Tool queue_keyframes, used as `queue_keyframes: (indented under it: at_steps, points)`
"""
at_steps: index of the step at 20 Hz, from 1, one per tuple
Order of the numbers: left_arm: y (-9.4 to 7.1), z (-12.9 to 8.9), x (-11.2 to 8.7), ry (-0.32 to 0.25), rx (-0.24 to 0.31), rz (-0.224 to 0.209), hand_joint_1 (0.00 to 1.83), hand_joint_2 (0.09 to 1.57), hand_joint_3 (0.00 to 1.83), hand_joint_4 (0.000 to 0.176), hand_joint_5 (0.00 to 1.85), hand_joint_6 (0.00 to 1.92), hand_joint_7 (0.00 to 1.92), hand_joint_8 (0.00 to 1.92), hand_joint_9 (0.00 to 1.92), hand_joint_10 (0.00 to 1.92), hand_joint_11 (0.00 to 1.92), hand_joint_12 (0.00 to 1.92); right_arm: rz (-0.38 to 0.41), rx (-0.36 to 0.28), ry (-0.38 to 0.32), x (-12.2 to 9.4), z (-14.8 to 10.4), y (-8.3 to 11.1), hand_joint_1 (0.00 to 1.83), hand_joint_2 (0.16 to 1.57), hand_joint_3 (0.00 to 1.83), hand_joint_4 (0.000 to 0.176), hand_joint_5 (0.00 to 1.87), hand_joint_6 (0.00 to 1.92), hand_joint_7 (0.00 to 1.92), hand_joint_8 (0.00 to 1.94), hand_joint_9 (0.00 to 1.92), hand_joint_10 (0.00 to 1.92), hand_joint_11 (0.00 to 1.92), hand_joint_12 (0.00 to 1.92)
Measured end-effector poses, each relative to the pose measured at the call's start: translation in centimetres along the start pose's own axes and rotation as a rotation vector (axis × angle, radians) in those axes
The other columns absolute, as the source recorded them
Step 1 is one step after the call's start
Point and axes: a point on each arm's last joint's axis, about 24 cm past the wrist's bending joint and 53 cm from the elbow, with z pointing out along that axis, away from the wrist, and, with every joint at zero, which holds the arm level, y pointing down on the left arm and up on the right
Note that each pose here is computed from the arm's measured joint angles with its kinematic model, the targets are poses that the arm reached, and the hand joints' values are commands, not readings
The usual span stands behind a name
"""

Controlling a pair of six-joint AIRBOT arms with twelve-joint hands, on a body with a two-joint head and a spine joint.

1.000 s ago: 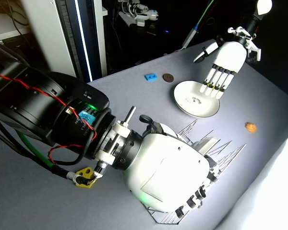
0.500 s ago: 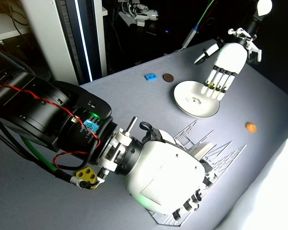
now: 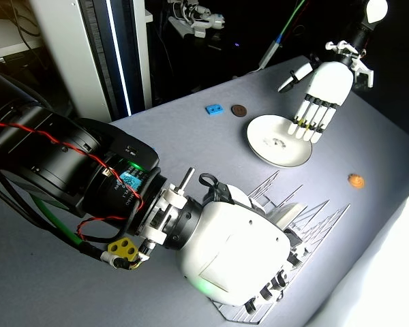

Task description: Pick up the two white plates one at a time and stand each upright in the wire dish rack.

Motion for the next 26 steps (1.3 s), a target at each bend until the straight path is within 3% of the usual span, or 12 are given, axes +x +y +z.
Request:
queue_keyframes:
  at_steps: [2,6,7,9,10,11,13,18,21,23,26]
  points:
    - [0.0,0.0,0.0,0.0,0.0,0.0,0.0,1.05,0.0,0.0,0.11,0.01,0.08,0.0,0.05,0.0,0.0,0.17,0.0,0.0,0.0,0.0,0.0,0.0,1.17,1.21,0.0,0.011,0.86,1.2,0.77,1.29,0.77,0.58,0.37,1.43]
    - [0.1,0.0,0.0,0.001,-0.003,0.0,0.0,1.05,0.0,0.0,0.09,0.0,0.06,0.0,0.04,0.0,0.0,0.16,0.0,0.0,-0.001,0.0,0.0,-0.1,1.14,1.25,0.0,0.0,0.77,1.37,0.68,1.38,0.62,0.71,0.26,1.49]
    - [0.1,0.0,0.0,0.001,-0.004,0.0,0.0,1.05,0.0,0.0,0.09,0.0,0.06,0.0,0.04,0.0,0.0,0.14,-0.001,0.002,0.0,0.0,0.0,-0.2,1.1,1.25,0.0,0.0,0.74,1.35,0.64,0.92,0.59,0.71,0.22,1.49]
    - [0.1,0.0,0.0,0.0,-0.005,0.0,0.0,1.05,0.0,0.0,0.08,0.0,0.05,0.0,0.03,0.0,0.0,0.11,-0.002,0.003,0.001,0.0,-0.1,-0.3,1.08,1.25,0.0,0.0,0.72,1.36,0.73,0.42,0.58,0.58,0.2,1.43]
    - [0.1,0.0,0.0,0.0,-0.005,0.0,0.0,1.05,0.0,0.0,0.09,0.01,0.06,0.01,0.04,0.01,0.01,0.12,-0.002,0.003,0.0,0.0,-0.2,-0.3,1.03,1.2,0.0,0.0,0.58,0.81,0.72,0.32,0.55,0.54,0.15,1.41]
    - [0.1,0.0,0.0,0.0,-0.005,0.0,0.0,1.05,0.0,0.0,0.09,0.0,0.06,0.01,0.03,0.0,0.0,0.11,-0.002,0.001,-0.001,-0.1,-0.2,-0.2,1.04,1.17,0.0,0.0,0.59,0.51,0.71,0.24,0.52,0.5,0.1,1.42]
    - [0.2,0.0,0.0,0.0,-0.007,0.0,0.0,1.05,0.0,0.0,0.1,0.01,0.07,0.01,0.05,0.01,0.02,0.13,0.005,0.0,-0.005,-0.3,-0.3,-0.2,0.98,1.18,0.0,0.0,0.58,0.28,0.67,0.12,0.44,0.49,0.01,1.43]
    - [0.2,0.0,0.0,0.0,-0.008,0.0,0.0,1.05,0.0,0.0,0.14,0.0,0.1,0.0,0.08,0.0,0.0,0.25,0.01,-0.024,-0.008,-0.3,-0.4,0.7,0.95,1.18,0.0,0.0,0.58,0.09,0.62,0.01,0.38,0.43,0.0,1.3]
    - [0.4,-0.1,0.0,-0.001,-0.013,0.003,0.0,1.06,0.0,0.0,0.1,0.0,0.07,0.0,0.05,0.0,0.0,0.19,0.01,-0.016,-0.005,-0.3,-0.5,0.6,0.94,1.14,0.0,0.0,0.53,0.06,0.58,0.0,0.35,0.4,0.0,1.25]
    - [0.4,-0.1,0.0,0.0,-0.015,0.004,0.0,1.05,0.0,0.0,0.09,0.0,0.06,0.0,0.05,0.0,0.0,0.19,0.015,-0.019,-0.003,-0.3,-0.6,1.1,0.91,1.13,0.0,0.0,0.49,0.01,0.53,0.0,0.37,0.27,0.0,1.17]
    - [0.6,0.0,0.4,0.009,-0.022,0.005,0.0,1.05,0.0,0.0,0.11,0.0,0.07,0.0,0.06,0.0,0.0,0.21,0.018,-0.075,-0.009,-0.6,-0.9,3.5,0.93,1.12,0.0,0.0,0.4,0.0,0.45,0.0,0.34,0.19,0.0,1.07]
